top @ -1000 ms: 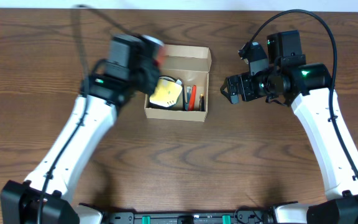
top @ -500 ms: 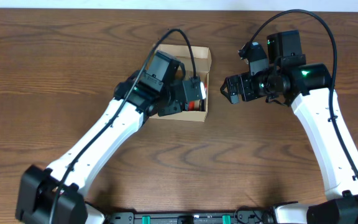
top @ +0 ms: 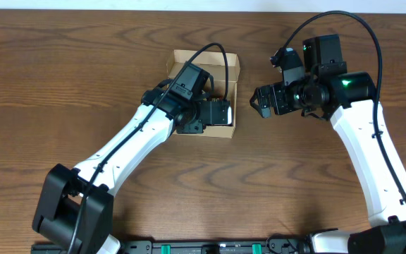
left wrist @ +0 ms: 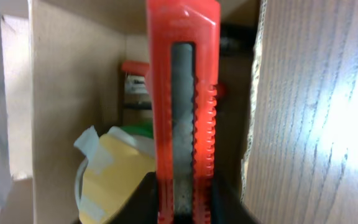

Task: Pack container
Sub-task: 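Carry the red box cutter over the box and lower it in, then release the cutter and move both grippers to the box lid, then grip the lid flap with both grippers and swing it closed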

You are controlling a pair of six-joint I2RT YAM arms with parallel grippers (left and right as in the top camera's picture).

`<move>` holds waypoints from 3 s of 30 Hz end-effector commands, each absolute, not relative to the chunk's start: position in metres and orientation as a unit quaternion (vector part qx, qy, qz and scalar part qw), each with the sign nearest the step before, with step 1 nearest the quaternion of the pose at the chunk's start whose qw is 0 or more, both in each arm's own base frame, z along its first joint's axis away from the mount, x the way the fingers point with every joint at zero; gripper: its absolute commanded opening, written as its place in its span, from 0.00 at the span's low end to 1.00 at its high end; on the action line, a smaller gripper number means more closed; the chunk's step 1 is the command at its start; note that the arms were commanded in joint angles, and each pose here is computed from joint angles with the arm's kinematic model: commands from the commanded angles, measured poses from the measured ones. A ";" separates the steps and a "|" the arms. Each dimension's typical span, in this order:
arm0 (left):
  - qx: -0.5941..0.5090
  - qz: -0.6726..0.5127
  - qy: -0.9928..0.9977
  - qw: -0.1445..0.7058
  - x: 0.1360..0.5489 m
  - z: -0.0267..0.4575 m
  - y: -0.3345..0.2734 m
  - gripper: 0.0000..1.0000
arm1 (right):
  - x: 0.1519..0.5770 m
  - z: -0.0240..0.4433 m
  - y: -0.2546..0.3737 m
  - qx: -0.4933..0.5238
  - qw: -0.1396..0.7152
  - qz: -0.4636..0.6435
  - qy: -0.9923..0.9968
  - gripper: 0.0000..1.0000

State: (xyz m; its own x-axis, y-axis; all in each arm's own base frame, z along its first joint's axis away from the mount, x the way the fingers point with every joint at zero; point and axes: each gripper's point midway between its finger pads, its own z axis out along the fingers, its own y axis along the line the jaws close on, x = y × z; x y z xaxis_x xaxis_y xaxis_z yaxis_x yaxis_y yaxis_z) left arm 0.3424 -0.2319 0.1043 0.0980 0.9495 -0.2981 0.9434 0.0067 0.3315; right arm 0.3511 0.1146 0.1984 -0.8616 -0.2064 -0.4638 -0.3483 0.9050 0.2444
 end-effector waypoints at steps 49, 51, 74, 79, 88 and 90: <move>0.009 -0.237 0.930 0.282 0.484 0.124 -0.113 0.06 | 0.355 0.209 0.117 -0.154 0.242 0.168 0.943 0.99; -0.008 -0.257 0.931 0.260 0.488 0.106 -0.116 0.06 | 0.361 0.212 0.117 -0.155 0.256 0.166 0.940 0.99; -0.021 -0.329 0.923 0.199 0.531 0.062 -0.142 0.06 | 0.476 0.045 0.122 0.054 0.188 0.284 0.939 0.01; -0.030 -0.330 0.924 0.191 0.529 0.059 -0.142 0.06 | 0.489 0.028 0.137 0.077 0.184 0.335 0.921 0.01; -0.034 -0.335 0.924 0.180 0.527 0.054 -0.144 0.06 | 0.491 0.017 0.167 0.077 0.169 0.380 0.906 0.01; -0.033 -0.344 0.922 0.177 0.526 0.056 -0.147 0.06 | 0.493 0.020 0.171 0.079 0.172 0.386 0.903 0.01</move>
State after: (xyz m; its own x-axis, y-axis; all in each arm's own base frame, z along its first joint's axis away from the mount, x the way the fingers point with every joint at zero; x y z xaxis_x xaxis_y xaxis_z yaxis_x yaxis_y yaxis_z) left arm 0.5254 -0.1427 0.0627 -0.9252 -0.1832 -0.3323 0.0681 0.7814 -0.6203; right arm 0.4992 0.1564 0.0253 -0.9124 0.2714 -0.3063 -0.0133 0.7283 0.6851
